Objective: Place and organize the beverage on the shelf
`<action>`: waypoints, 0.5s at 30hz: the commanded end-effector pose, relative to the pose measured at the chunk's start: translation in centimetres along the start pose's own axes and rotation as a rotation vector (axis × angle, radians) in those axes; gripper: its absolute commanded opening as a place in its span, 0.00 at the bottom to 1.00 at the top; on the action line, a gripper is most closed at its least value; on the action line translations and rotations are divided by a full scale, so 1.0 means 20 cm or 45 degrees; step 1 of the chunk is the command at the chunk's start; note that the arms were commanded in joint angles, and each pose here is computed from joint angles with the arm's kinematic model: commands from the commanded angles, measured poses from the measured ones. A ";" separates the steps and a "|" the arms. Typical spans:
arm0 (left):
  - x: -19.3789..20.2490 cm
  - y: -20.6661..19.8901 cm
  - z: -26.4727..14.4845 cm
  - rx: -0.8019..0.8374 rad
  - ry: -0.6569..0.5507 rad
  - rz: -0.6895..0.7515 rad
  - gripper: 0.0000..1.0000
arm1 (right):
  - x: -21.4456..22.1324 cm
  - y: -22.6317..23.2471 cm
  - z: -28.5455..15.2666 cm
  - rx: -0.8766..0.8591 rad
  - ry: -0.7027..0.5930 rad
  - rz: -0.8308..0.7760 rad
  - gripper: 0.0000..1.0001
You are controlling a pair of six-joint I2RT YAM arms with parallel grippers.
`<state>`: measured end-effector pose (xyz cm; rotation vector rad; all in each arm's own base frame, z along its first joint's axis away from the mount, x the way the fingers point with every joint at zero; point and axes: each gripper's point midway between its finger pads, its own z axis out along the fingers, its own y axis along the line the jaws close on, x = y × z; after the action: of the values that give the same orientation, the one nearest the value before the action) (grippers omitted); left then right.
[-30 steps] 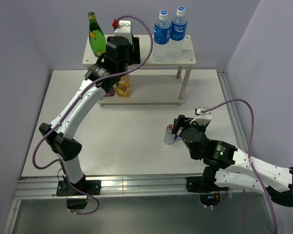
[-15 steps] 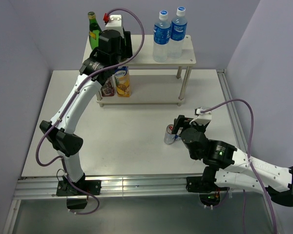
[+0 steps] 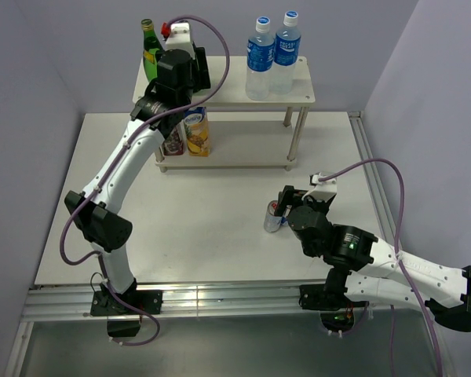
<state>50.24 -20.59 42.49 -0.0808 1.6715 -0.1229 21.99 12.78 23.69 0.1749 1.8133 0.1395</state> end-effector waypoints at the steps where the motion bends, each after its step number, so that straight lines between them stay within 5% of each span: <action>1: -0.14 0.02 -0.04 0.004 -0.107 -0.072 0.25 | -0.02 -0.02 0.00 0.028 -0.030 0.044 0.85; 2: -0.12 0.02 -0.04 0.008 -0.095 -0.075 0.39 | -0.02 -0.02 0.00 0.029 -0.027 0.040 0.85; 5: -0.10 0.02 -0.06 0.013 -0.088 -0.086 0.57 | -0.01 -0.03 0.00 0.033 -0.024 0.048 0.85; 15: -0.05 0.03 -0.11 0.036 -0.051 -0.085 0.75 | 0.00 -0.03 0.00 0.030 -0.015 0.076 0.84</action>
<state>49.53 -20.17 42.38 -0.1060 1.6389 -0.1569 21.89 12.71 23.73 0.2018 1.8116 0.1602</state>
